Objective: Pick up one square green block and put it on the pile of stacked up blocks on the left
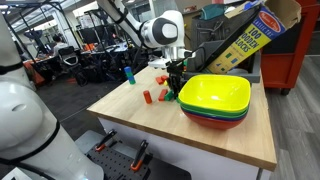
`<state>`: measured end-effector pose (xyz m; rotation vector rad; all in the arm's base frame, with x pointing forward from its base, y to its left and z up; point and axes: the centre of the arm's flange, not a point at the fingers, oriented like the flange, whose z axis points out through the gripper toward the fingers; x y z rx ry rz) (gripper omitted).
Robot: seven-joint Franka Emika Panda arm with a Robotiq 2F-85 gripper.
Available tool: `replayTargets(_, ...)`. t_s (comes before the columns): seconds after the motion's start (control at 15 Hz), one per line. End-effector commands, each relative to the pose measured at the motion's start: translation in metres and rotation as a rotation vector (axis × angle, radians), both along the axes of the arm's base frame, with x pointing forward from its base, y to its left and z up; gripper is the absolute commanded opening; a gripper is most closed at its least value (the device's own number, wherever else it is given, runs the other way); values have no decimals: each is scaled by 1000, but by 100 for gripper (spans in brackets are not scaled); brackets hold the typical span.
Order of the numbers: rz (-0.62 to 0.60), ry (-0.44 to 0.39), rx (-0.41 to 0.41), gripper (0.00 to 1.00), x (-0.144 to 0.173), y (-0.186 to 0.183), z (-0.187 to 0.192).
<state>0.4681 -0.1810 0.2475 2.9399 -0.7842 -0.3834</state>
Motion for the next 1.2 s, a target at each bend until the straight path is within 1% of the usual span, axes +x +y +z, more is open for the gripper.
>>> replayTargets(0.0,10,-11,-1,29,-4,-3,10)
replayTargets(0.2,3,-45,-15,49,-6,-7,24)
replayTargets(0.4,-18,-75,-35,71,-7,-19,37)
replayTargets(0.47,-26,-82,-37,80,-8,-22,40)
replayTargets(0.53,-32,-86,-35,86,-10,-23,43)
replayTargets(0.6,-35,-89,-36,95,-11,-24,45)
replayTargets(0.67,-35,-92,-36,99,-12,-24,47)
replayTargets(0.87,-39,-83,-29,100,-13,-22,42)
replayTargets(1.13,-44,-47,-9,100,-16,-21,30)
